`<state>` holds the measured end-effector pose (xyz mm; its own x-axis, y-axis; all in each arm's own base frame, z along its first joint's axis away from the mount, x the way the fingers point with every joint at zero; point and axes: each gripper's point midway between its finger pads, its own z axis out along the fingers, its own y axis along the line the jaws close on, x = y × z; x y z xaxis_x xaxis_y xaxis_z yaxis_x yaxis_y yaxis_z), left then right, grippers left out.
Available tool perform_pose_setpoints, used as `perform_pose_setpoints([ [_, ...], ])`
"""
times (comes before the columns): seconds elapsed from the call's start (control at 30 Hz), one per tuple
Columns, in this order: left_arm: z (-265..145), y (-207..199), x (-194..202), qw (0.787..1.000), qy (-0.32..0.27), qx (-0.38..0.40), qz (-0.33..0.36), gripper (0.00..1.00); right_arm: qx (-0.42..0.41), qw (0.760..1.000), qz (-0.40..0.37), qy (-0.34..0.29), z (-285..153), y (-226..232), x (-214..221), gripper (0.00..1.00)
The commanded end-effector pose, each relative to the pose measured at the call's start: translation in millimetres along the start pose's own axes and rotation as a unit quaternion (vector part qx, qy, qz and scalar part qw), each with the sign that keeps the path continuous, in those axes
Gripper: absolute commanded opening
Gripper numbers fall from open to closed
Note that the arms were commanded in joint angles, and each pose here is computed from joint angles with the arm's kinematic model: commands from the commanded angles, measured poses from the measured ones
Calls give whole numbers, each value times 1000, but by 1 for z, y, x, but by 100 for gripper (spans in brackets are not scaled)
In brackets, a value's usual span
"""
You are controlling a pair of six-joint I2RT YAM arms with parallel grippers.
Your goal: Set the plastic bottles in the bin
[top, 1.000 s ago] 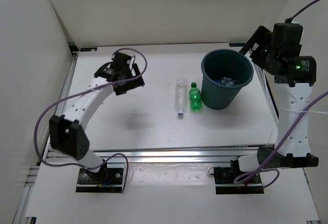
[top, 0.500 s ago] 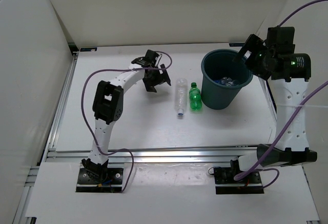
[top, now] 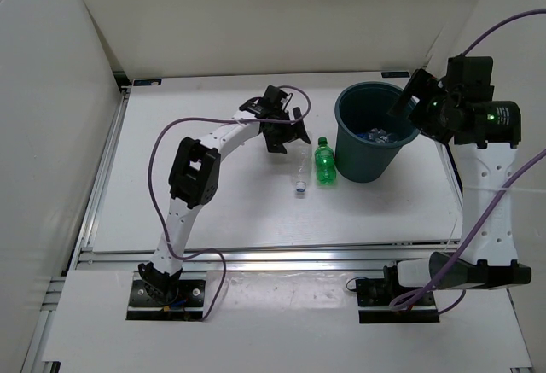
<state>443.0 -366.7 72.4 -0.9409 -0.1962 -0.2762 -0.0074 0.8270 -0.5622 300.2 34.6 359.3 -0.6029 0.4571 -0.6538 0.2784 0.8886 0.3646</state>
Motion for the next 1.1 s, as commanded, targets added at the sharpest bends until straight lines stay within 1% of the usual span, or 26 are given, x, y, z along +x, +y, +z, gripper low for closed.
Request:
perform_pose_setpoints([
  [0.0,0,-30,-11,999,-8,51,11,100,-10,1000,-13,-5,-7,-1,3,100],
  [0.07,10,-32,-4,998,5,56,14,100,-10,1000,-13,5,-6,-2,8,100],
  [0.1,9,-33,-2,998,9,61,14,94,-10,1000,-13,5,-6,-2,8,100],
  [0.17,14,-31,2,998,19,60,1,89,-10,1000,-17,5,-6,-2,8,100],
  [0.2,19,-22,9,998,29,50,-4,85,-10,1000,-17,5,-6,-2,8,100],
  [0.23,21,-20,14,998,37,49,-11,77,-16,1000,-17,4,-9,-1,8,100],
  [0.3,20,-16,19,998,42,44,-18,64,-16,1000,-17,4,-9,-1,8,100],
  [0.33,21,-13,21,998,45,41,-20,55,-16,1000,-17,4,-9,-1,8,100],
  [0.37,16,-16,17,998,37,42,-18,52,-16,1000,-17,4,-9,-1,8,100],
  [0.43,16,-10,24,998,44,35,-21,48,-16,1000,-17,4,-9,-1,8,100],
  [0.47,6,-16,21,998,39,41,-18,43,-16,1000,-17,4,-9,-1,8,100],
  [0.5,2,-13,16,999,31,37,-21,41,-16,1000,-17,4,-9,-1,8,100],
  [0.53,0,-9,21,999,36,32,-23,41,-16,1000,-17,4,-9,-1,8,100],
  [0.6,-21,-11,1,999,5,34,-33,38,-14,1000,-17,8,-7,-2,11,100],
  [0.63,-26,-11,-1,999,-3,31,-32,36,-14,1000,-17,8,-7,-2,11,100],
  [0.67,-34,-10,-11,999,-17,31,-35,35,-14,1000,-13,8,-7,-2,11,100],
  [0.7,-53,-24,-21,998,-39,44,-28,35,-18,1000,-13,10,-7,0,12,100],
  [0.73,-68,-28,-39,996,-71,45,-22,34,-15,1000,-13,15,-5,-2,14,100],
  [0.77,-90,-42,-52,993,-100,57,-9,34,-15,1000,-8,15,-5,-1,14,100],
  [0.8,-102,-52,-62,990,-122,63,1,34,-15,1000,-8,15,-5,-1,14,100],
  [0.83,-126,-77,-83,983,-158,89,16,35,-15,1000,-8,16,-6,-2,16,100],
  [0.9,-153,-104,-106,972,-200,118,45,35,-11,1000,5,16,-7,-5,18,100],
  [0.93,-191,-137,-125,955,-245,157,67,35,-11,1000,5,16,-7,-5,18,100],
  [1.0,-207,-168,-134,938,-277,187,95,35,-2,999,35,12,-9,-12,18,100],
  [1.03,-223,-187,-135,925,-296,212,106,36,-2,999,46,11,-9,-13,17,100],
  [1.07,-237,-205,-143,906,-320,249,120,36,2,998,60,8,-11,-19,17,100],
])
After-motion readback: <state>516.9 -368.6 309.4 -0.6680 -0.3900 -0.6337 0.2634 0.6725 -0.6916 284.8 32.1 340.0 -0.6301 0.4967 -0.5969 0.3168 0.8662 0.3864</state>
